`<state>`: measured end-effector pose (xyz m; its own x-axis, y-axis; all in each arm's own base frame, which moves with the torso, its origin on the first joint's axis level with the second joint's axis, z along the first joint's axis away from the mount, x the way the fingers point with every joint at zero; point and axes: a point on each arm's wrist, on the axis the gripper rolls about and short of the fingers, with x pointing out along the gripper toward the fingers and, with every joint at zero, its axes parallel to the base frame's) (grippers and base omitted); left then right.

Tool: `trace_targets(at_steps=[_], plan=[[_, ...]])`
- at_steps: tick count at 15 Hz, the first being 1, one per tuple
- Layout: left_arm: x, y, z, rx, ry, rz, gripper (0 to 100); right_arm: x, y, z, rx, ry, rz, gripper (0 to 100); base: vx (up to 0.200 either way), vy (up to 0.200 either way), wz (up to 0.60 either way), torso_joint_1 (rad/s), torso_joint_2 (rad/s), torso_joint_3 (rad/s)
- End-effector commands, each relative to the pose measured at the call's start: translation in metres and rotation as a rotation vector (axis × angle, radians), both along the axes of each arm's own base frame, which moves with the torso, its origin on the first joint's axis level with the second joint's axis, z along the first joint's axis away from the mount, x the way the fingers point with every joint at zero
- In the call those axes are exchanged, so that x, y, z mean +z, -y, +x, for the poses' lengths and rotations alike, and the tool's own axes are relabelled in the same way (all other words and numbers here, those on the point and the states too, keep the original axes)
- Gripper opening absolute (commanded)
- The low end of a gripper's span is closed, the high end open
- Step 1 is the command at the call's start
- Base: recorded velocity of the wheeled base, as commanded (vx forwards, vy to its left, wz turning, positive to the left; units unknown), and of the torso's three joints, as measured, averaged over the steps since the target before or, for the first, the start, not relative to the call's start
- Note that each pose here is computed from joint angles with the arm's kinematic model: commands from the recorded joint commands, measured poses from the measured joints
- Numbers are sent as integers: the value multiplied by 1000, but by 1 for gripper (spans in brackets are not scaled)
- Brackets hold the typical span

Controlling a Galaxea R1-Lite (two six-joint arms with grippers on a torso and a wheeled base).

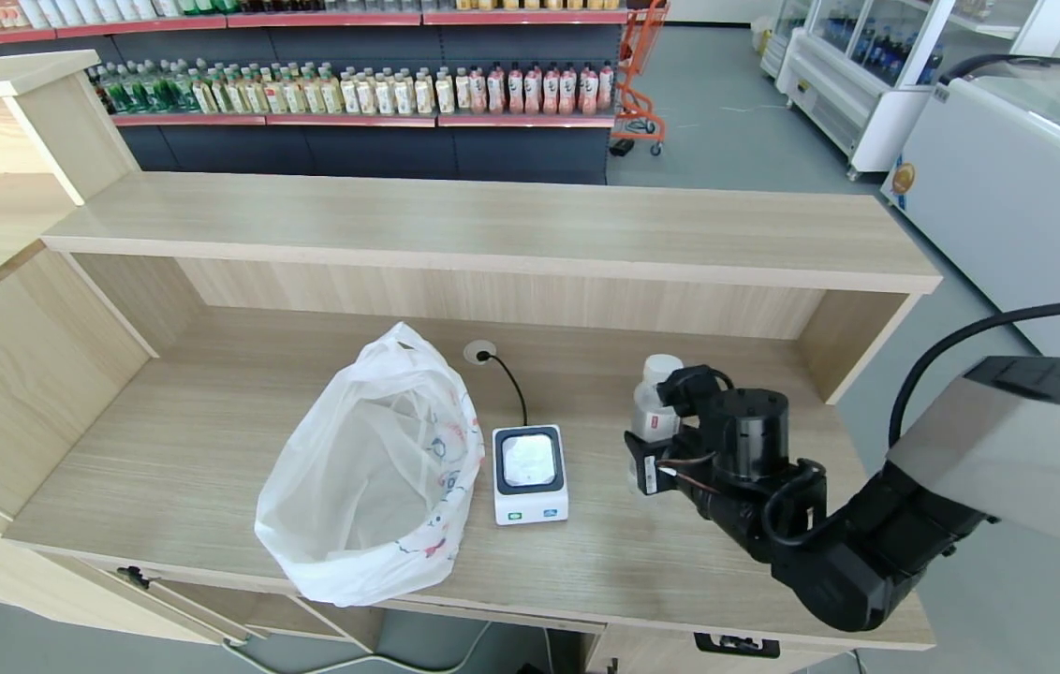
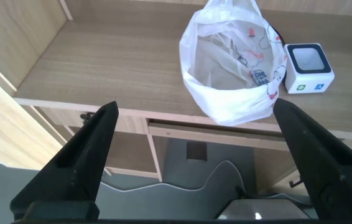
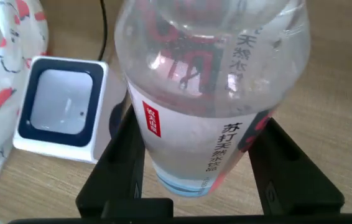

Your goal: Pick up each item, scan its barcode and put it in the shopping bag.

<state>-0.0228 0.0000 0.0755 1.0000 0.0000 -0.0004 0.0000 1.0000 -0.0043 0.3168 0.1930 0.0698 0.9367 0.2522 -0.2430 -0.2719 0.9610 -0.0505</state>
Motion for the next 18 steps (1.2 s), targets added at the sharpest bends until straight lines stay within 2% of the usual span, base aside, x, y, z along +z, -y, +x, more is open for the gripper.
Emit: trace_targets(at_steps=[1, 3, 4, 5, 6, 7, 8, 10, 13, 15, 18], plan=[[0, 0, 0, 0, 2, 0, 100, 52, 9, -8, 7, 104, 127, 0, 0, 0, 0, 0, 0, 0], [0, 0, 0, 0, 2, 0, 100, 96, 34, -19, 54, 192, 230, 0, 0, 0, 0, 0, 0, 0], [0, 0, 0, 0, 2, 0, 100, 125, 44, -37, 186, 224, 335, 0, 0, 0, 0, 0, 0, 0], [0, 0, 0, 0, 2, 0, 100, 149, 55, -63, 334, 213, 418, 0, 0, 0, 0, 0, 0, 0], [0, 0, 0, 0, 0, 0, 100, 172, 67, -93, 460, 168, 459, 0, 0, 0, 0, 0, 0, 0], [0, 0, 0, 0, 2, 0, 100, 179, 71, -104, 506, 144, 471, 0, 0, 0, 0, 0, 0, 0], [0, 0, 0, 0, 0, 0, 100, 198, 83, -133, 661, 91, 511, 0, 0, 0, 0, 0, 0, 0], [1, 0, 0, 0, 3, 1, 100, 208, 90, -152, 825, 61, 553, 0, 0, 0, 0, 0, 0, 0], [0, 0, 0, 0, 2, 0, 100, 215, 89, -167, 1060, 3, 556, 0, 0, 0, 0, 0, 0, 0], [0, 0, 0, 0, 2, 0, 100, 221, 91, -178, 1172, -62, 589, 0, 0, 0, 0, 0, 0, 0], [0, 0, 0, 0, 2, 0, 100, 224, 89, -187, 1253, -128, 615, 0, 0, 0, 0, 0, 0, 0]])
